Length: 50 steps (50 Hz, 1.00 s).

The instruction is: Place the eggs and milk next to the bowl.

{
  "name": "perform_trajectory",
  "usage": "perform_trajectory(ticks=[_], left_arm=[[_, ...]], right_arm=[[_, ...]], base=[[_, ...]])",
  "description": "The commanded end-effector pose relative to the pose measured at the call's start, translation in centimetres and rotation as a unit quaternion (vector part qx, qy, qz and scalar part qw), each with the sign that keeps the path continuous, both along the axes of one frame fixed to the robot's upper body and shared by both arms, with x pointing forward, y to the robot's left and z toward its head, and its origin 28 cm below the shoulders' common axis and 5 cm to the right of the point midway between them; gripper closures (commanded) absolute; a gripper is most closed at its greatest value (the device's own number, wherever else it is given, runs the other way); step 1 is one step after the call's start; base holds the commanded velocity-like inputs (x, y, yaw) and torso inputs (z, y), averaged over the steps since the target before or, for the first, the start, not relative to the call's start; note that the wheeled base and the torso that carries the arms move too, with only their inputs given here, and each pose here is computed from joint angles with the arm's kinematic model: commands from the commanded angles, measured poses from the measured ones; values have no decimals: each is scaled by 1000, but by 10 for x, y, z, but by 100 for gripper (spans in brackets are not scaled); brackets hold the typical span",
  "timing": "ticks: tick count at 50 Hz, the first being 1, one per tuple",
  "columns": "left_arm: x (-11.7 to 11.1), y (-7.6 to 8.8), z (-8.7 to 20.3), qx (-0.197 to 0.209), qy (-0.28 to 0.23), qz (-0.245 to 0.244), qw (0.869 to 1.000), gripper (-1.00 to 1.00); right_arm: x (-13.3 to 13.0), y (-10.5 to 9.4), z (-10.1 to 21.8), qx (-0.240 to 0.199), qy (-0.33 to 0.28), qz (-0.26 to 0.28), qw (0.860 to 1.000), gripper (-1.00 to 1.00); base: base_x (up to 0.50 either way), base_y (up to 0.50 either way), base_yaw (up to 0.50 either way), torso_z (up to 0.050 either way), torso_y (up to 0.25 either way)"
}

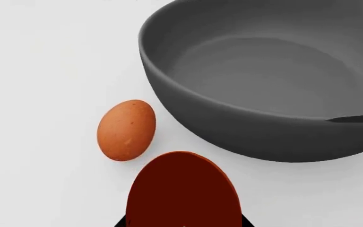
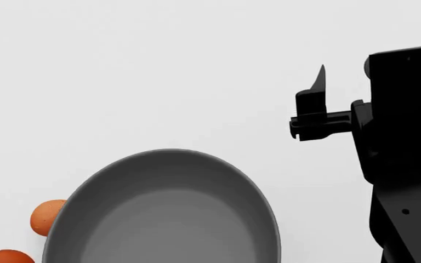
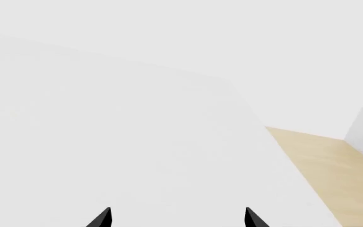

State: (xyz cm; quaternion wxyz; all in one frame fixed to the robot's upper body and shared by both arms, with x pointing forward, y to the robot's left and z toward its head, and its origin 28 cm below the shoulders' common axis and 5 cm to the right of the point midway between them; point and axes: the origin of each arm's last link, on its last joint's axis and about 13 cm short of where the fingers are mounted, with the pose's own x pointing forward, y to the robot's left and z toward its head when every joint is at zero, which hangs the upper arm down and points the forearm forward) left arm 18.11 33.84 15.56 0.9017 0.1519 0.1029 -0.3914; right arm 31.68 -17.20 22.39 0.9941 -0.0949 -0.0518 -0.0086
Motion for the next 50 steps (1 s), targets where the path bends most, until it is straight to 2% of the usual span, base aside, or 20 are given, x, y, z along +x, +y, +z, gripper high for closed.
perform_trajectory(ticks=[1,17,27,50], left_arm=[[3,-1,-6,-18,5,-23,1000,100],[8,-5,-15,-14,13,-39,999,100],[3,-3,-16,-10,17,-32,999,100],[4,-9,-31,1,50,-48,998,100]], right_arm=[[0,-1,0,11,-6,7,1000,-100],[0,-2,-1,13,-5,6,1000,-100],[0,-1,0,13,-6,6,1000,-100],[-1,-4,0,13,-7,4,1000,-100]], base=[[0,-5,-6,0,0],[1,-1,-2,0,-1],[1,-2,-3,0,-2],[1,-3,-4,0,-3]])
